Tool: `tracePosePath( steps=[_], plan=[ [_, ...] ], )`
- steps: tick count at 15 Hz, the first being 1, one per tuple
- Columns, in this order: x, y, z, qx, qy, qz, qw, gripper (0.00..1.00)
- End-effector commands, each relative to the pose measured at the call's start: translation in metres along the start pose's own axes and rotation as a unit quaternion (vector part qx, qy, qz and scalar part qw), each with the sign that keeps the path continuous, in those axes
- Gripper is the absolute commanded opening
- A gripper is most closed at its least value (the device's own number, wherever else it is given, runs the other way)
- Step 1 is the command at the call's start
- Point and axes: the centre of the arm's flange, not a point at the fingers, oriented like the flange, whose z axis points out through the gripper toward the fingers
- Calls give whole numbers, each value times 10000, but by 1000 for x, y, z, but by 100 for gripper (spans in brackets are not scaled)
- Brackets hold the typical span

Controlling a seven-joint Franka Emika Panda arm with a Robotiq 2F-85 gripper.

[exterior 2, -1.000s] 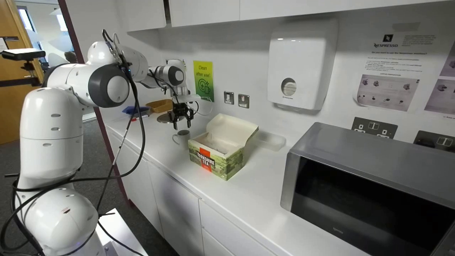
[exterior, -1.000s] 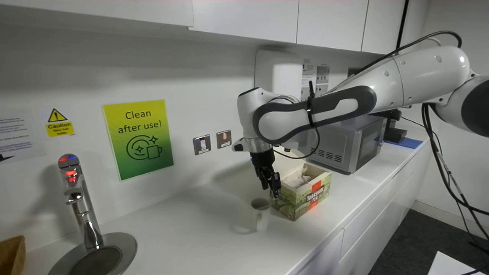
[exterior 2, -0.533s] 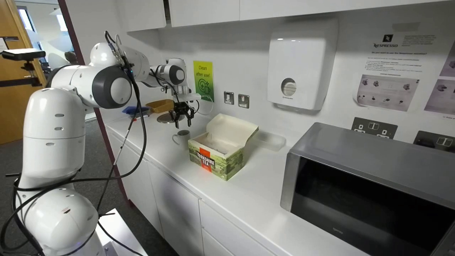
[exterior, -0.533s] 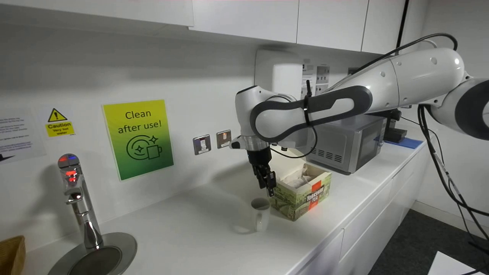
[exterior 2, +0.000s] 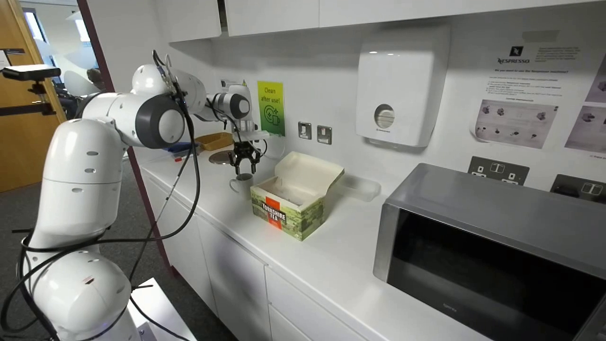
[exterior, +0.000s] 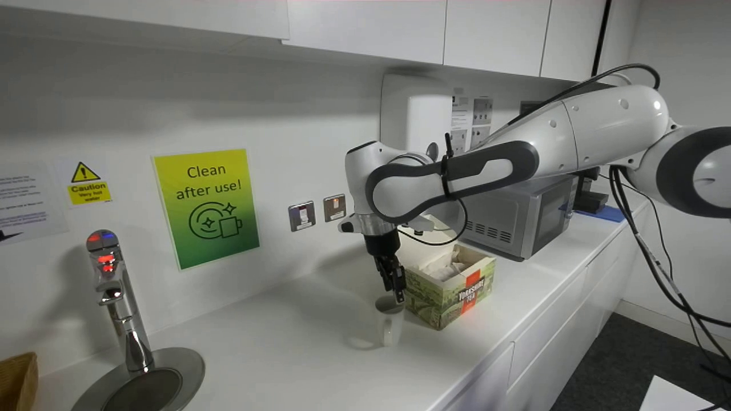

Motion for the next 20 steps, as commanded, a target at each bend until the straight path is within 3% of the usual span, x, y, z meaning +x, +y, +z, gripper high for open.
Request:
tracePosePath(
  steps=[1,8,9,11,12,14,16,20],
  plan=[
    [11,8,-4,-65,-46,96,9999,54],
    [20,4,-10,-114,6,36,9999,56],
    [22,4,-10,-120,11,26,9999,54],
    [24,3,-11,-126,15,12,9999,34],
    [25,3,-11,-125,16,9,9999,39],
    [25,3,-11,-123,22,14,9999,34],
    [25,4,-11,-122,33,24,9999,41],
    [25,4,-11,-118,39,34,9999,43]
  ],
)
